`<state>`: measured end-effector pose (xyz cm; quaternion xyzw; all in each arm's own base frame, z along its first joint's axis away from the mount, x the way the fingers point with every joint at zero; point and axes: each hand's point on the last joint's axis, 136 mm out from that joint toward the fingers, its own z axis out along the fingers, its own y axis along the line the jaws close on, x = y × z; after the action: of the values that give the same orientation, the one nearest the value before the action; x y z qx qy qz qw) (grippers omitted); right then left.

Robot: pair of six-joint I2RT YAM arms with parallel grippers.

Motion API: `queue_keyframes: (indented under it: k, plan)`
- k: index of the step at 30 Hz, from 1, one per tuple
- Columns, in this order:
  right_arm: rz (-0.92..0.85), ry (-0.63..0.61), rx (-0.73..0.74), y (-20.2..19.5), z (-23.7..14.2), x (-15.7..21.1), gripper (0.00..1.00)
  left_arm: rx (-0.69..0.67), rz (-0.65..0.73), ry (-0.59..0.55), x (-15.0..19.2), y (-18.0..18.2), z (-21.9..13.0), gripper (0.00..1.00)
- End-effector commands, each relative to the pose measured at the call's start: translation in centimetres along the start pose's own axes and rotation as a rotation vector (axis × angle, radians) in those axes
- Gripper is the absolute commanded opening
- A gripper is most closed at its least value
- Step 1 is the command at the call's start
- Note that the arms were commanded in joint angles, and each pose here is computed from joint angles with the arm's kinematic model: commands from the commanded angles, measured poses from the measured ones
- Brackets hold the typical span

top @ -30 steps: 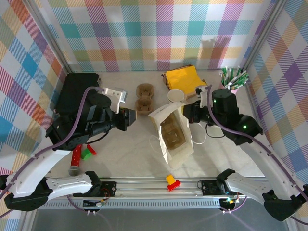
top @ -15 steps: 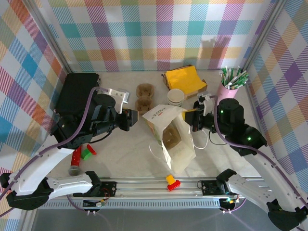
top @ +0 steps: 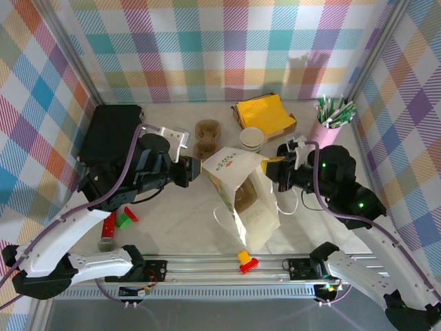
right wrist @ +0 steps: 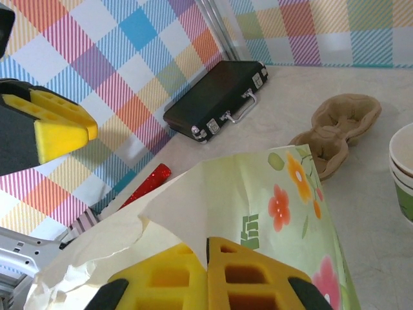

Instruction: Pack the takeout coffee

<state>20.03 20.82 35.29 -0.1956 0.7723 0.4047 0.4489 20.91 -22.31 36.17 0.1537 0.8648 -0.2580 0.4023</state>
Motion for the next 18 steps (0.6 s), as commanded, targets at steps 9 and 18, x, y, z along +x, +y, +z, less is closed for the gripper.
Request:
queue_keyframes:
  k: [9,18]
  plan:
    - [0.368,0.261,0.208,-3.2,3.6,1.5,0.11,0.023,-0.014,0.026,0.3,-0.6,1.4,0.26]
    - [0.535,0.319,0.306,-7.1,5.6,1.9,0.12,0.018,-0.028,0.036,0.8,-0.4,1.6,0.27]
